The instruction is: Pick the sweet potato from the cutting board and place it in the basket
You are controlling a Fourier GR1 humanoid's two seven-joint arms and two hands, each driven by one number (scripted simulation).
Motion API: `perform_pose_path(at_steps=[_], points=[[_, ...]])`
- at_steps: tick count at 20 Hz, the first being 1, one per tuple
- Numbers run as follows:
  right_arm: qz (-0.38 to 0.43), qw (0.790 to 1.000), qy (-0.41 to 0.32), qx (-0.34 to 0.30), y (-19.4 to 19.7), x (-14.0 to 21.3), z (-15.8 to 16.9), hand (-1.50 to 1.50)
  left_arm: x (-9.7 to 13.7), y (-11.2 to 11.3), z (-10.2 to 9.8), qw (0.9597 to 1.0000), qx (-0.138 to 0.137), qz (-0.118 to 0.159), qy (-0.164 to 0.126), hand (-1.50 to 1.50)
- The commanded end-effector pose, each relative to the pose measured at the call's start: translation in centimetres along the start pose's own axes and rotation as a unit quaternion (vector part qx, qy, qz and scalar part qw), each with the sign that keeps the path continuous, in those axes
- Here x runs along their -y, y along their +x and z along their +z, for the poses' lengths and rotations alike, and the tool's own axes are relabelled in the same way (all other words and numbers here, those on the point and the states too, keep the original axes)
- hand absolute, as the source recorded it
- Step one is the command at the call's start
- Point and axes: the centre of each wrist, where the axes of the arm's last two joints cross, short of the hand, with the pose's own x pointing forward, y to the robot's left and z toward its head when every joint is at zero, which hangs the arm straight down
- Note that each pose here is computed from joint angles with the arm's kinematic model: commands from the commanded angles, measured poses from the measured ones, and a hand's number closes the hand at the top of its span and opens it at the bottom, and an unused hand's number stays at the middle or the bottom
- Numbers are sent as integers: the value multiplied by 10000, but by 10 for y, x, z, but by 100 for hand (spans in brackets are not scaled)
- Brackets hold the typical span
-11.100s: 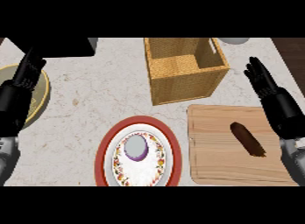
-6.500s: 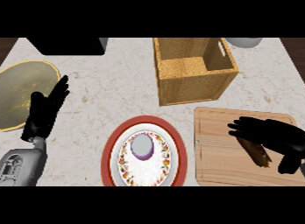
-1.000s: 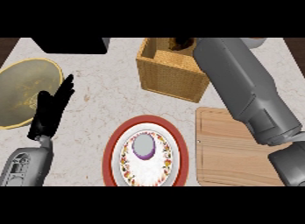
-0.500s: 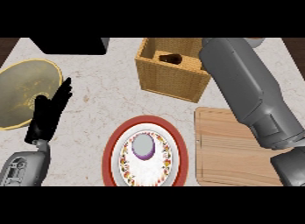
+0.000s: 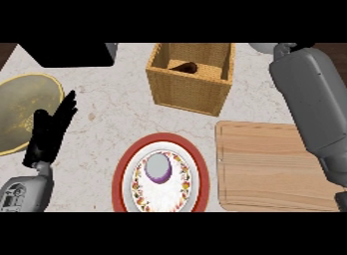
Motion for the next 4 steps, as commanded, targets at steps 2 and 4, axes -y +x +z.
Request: perform_pose_path(at_steps=[2,4], points=[[-23,9996,157,-237,-47,35,9,-150,-16,-15,10,9999,-51,-20,131,0],[-151,9997,-130,-145,-56,79,-8,-150,-17,-10,5,9999,-51,-17,102,0]])
